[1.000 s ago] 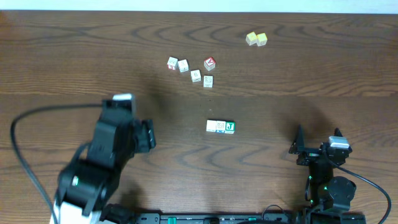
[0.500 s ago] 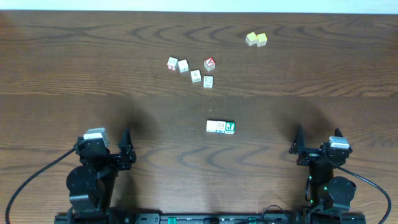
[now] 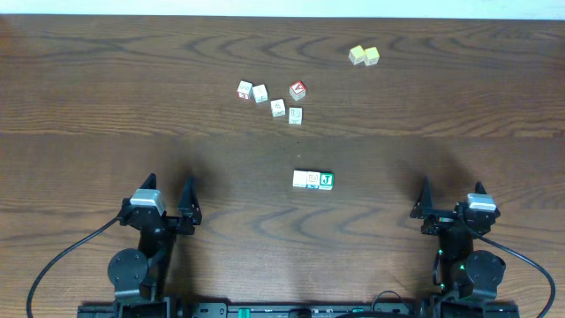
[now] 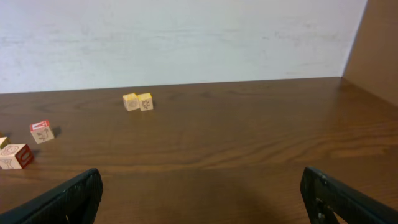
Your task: Lift 3 blocks
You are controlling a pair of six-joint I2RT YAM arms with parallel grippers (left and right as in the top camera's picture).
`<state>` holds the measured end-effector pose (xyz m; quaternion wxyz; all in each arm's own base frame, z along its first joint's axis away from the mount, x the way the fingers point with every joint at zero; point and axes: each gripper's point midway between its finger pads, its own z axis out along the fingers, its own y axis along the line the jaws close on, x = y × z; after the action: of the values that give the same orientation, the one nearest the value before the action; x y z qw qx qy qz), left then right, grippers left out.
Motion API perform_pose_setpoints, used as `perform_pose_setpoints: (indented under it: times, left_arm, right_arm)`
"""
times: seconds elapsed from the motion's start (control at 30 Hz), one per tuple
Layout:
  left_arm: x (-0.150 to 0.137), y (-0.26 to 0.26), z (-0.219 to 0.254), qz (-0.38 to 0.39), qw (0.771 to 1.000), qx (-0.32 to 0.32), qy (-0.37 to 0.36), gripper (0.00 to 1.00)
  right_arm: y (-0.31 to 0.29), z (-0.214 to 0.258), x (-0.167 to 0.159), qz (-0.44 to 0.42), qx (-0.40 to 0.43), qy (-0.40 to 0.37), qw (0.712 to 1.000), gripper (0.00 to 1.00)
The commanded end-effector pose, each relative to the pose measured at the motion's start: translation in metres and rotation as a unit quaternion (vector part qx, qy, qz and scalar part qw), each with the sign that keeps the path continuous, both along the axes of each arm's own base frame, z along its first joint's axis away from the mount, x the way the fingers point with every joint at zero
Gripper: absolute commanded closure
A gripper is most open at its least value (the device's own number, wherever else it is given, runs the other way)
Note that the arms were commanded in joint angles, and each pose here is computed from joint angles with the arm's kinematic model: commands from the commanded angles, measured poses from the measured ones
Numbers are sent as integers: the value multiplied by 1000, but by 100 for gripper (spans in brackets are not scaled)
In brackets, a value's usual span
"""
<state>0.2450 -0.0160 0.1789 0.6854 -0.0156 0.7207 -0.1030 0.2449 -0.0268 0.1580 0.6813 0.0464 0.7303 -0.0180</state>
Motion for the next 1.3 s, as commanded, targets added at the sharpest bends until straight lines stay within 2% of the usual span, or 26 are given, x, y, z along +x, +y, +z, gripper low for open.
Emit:
perform_pose_setpoints:
  times: [0.0,0.3,0.47,0.7,0.87,1.27]
  left_arm:
    - [1,4,-6,9,1000,9,-7,25]
    - [1,9,-13,26,1000,10,-4,25]
    - [-1,18,-40,54,997,9,52,25]
    - [-1,22,-40,66,996,16,52,25]
    - [-1,14,-40,42,996,68,48,25]
    - [-1,16,-40,51,995,70,49,25]
  right_arm:
    - [-4,0,-1,-9,-6,1,1000,1]
    - [-4,0,-1,-9,-6,1,1000,1]
    - [-4,0,-1,-9,-6,1,1000,1]
    - [-4,0,-1,-9,-6,1,1000,1]
    - [-4,0,-1,-9,-6,1,1000,1]
    - [-4,0,-1,-9,-6,1,1000,1]
